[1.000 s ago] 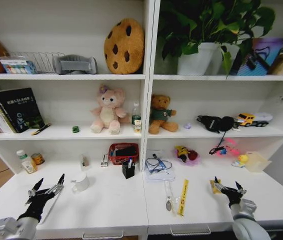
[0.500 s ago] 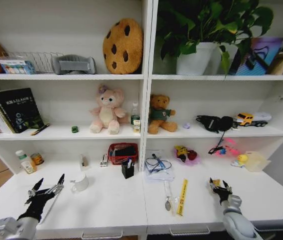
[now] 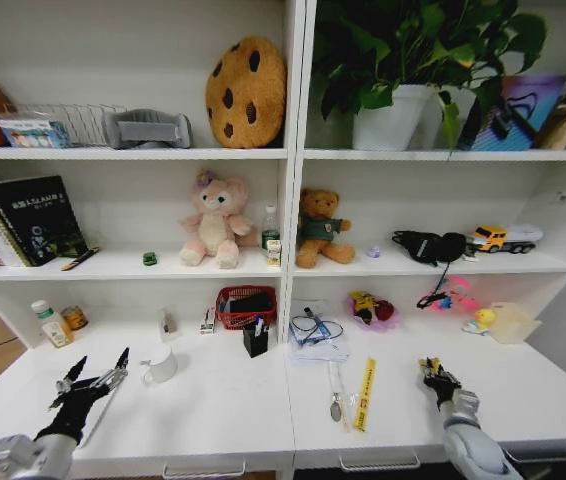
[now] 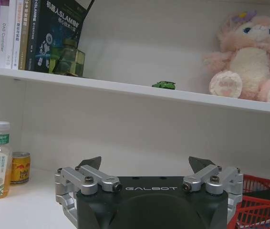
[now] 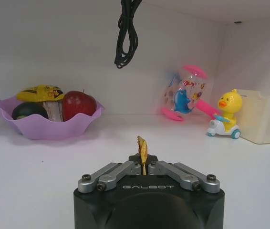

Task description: Organize the objects on the table.

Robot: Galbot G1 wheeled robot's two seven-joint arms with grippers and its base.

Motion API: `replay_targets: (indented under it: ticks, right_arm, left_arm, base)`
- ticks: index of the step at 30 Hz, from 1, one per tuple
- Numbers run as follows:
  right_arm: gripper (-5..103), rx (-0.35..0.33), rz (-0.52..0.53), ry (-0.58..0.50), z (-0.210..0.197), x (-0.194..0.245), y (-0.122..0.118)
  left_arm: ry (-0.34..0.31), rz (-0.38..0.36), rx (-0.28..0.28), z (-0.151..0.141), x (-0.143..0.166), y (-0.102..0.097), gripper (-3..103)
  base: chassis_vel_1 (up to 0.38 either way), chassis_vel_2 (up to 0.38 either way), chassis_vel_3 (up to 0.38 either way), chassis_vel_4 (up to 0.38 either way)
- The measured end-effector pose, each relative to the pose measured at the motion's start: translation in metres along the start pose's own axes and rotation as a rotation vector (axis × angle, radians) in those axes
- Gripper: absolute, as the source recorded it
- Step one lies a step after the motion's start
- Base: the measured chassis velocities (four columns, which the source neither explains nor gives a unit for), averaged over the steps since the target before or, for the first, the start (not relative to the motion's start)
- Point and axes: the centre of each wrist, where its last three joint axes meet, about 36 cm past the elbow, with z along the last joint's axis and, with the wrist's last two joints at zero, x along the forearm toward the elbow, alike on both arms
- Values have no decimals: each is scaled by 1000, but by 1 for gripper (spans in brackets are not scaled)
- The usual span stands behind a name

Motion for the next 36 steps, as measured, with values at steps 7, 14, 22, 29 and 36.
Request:
replay_targets:
  ticks: [7, 14, 22, 29, 36]
  right_arm:
    - [0, 1, -74, -97, -31, -15, 13]
    - [0, -13, -139, -176, -67, -62, 45]
    - [0, -4, -200, -194, -98, -139, 107]
    - [-2, 14, -175, -185, -102, -179, 133]
    - [25, 9, -160, -180, -94, -174, 128]
  left_arm:
    - [0, 0, 0, 0, 0, 0, 100]
    - [0, 0, 0, 0, 0, 0, 100]
    - [0, 0, 0, 0, 0, 0, 100]
    - [0, 0, 0, 0, 0, 0, 100]
    - [0, 0, 0, 0, 0, 0, 100]
  base:
    - [0, 0, 0, 0]
    - [0, 0, 0, 0]
    - [0, 0, 0, 0]
    - [0, 0, 0, 0]
    - [0, 0, 0, 0]
